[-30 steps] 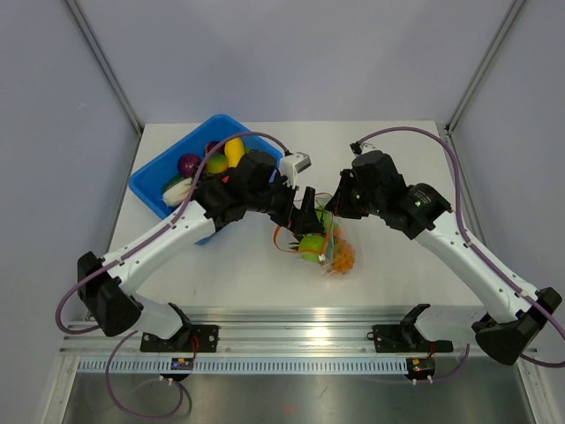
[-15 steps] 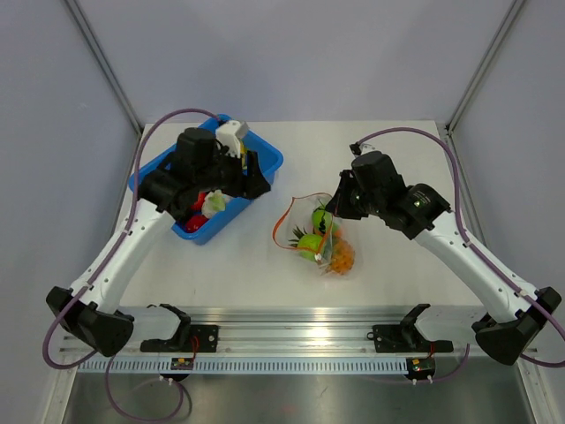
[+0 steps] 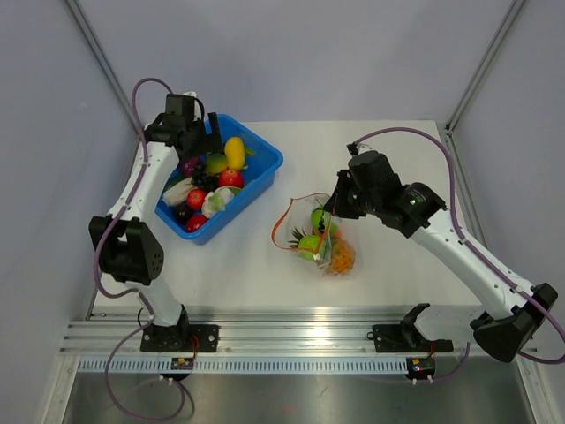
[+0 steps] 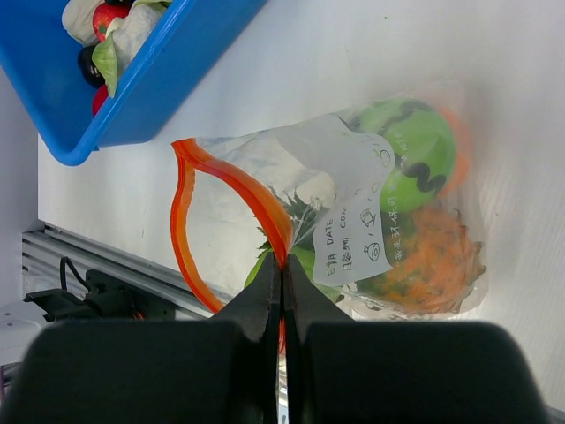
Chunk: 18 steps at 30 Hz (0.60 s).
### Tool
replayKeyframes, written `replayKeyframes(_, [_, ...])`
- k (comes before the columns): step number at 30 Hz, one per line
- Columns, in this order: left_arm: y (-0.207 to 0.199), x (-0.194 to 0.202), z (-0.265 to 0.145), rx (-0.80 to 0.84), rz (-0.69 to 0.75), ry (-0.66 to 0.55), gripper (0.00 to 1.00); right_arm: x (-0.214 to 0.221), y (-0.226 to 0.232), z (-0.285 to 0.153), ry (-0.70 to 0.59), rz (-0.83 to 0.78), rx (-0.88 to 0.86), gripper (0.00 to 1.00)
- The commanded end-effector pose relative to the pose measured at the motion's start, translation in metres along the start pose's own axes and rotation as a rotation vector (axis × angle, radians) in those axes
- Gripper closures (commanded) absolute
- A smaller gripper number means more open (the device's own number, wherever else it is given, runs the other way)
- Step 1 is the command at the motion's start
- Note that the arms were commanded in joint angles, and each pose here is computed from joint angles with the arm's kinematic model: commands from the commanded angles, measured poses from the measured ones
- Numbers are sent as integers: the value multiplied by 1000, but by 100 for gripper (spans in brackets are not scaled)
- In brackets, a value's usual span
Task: Place the food in the zip-top bag and seal the zipper
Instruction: Pick up the fake fruit from the bin.
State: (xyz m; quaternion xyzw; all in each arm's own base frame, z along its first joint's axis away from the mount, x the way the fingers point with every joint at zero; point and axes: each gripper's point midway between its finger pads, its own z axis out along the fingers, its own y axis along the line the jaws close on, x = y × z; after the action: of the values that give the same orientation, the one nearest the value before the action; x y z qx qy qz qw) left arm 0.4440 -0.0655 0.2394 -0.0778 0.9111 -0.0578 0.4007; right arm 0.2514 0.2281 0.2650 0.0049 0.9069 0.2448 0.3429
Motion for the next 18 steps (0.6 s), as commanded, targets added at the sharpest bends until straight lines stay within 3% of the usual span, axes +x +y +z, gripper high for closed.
replayKeyframes(1, [3,-24,31,-32,48,-20,7,-11,16,5,-25,-17,-55,100])
replayKeyframes(6, [-5,-34,71,-14,109,7,17,-10,19,14,-7,-24,-58,100])
replayKeyframes(11, [2,-29,106,-54,187,43,17,-10,21,19,3,-30,-56,100])
replayKeyframes(18, [-1,-7,145,-35,243,135,5,-12,24,24,11,-28,-57,100])
